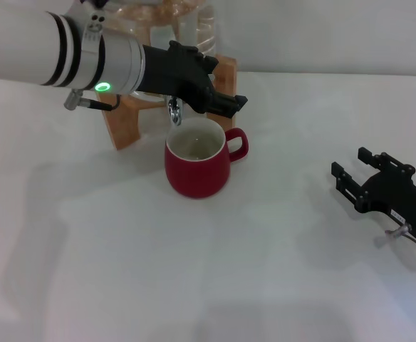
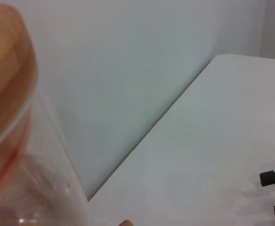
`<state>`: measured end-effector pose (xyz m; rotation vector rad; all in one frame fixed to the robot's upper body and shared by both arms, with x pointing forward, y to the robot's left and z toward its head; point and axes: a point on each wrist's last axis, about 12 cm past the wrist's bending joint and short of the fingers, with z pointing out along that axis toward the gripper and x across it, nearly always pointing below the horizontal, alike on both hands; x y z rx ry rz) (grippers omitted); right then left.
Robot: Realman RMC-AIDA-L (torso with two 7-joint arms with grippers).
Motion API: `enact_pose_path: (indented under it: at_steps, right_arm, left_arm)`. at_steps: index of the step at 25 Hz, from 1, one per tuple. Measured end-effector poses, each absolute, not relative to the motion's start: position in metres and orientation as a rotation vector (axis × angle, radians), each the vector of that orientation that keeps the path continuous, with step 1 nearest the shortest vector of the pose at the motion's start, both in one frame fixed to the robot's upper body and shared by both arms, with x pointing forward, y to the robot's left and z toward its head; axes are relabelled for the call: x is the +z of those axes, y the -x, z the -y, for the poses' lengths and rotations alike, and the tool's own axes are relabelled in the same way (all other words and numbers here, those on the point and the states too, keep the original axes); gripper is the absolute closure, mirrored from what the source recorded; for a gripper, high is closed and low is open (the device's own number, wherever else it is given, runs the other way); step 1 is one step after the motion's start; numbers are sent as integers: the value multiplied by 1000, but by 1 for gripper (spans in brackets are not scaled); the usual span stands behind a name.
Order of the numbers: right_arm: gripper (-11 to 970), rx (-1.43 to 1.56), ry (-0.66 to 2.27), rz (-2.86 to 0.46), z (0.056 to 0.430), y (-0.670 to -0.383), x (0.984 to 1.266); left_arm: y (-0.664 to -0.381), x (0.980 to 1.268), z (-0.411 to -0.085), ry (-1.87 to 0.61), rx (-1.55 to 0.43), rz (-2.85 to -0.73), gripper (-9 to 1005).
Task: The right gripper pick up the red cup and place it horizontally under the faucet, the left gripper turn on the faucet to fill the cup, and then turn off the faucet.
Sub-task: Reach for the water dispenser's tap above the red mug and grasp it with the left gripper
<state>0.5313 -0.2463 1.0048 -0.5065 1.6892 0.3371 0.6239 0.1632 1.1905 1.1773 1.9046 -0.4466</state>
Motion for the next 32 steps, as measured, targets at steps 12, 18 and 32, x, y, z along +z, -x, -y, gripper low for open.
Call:
enact_pose_path:
  at_steps: [12,18,32]
  right_arm:
    - [419,337,506,-1690,246,-531,1005]
    - [419,337,505,-1690,247,-531,1005]
    - [419,340,506,-1690,246,-530,1004]
  left_arm:
    - [-625,1188,-164,-1178,-428,-1916,120]
    - [-624,1187,-161,-1201,-427,-1912,120]
    - [-621,1185,-154,-1242,-432,-1906,120]
